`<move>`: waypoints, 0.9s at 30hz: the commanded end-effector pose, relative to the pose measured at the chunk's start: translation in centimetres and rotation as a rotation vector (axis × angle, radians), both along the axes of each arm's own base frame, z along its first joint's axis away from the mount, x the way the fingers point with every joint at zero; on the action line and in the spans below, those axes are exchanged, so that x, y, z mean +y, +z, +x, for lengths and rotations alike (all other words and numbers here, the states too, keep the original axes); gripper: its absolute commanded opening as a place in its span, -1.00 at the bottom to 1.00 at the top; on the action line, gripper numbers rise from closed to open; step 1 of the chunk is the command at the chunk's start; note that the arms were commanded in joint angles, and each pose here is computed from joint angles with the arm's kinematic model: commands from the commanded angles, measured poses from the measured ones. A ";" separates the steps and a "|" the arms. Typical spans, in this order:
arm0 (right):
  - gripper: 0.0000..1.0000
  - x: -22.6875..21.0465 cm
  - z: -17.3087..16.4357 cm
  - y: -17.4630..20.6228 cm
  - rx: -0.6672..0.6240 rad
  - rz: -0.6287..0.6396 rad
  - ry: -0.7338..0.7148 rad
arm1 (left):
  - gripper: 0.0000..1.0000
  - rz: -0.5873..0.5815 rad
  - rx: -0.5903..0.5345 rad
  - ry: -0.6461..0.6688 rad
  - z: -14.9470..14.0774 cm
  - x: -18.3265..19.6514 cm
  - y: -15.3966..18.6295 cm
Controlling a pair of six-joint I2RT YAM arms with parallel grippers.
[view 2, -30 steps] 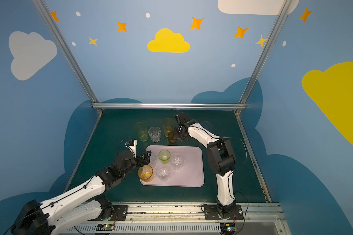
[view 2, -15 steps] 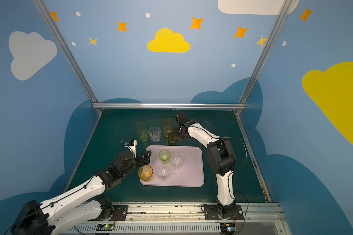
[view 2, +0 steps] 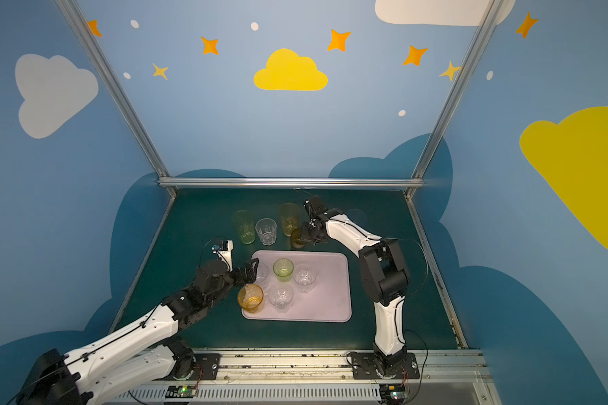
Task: Place the glasses into the tray
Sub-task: Pick up the glass from the top-center of the table.
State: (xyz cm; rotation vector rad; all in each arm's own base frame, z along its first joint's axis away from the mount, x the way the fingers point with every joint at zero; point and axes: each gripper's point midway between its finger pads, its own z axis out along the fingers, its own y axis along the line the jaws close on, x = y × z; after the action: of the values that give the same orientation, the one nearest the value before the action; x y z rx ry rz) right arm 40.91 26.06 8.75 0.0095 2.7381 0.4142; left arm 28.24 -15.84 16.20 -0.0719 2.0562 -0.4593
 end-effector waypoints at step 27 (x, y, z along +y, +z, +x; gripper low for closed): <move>-1.00 -3.3 -4.6 8.6 -0.169 0.042 0.014 | 0.99 -0.020 -0.033 0.022 0.2 0.6 0.6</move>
State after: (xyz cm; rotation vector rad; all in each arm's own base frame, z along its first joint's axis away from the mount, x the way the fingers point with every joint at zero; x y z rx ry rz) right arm 37.19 23.52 16.44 -0.0209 2.5736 0.4835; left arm 28.28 -15.19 16.43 -0.0952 2.0323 -0.4494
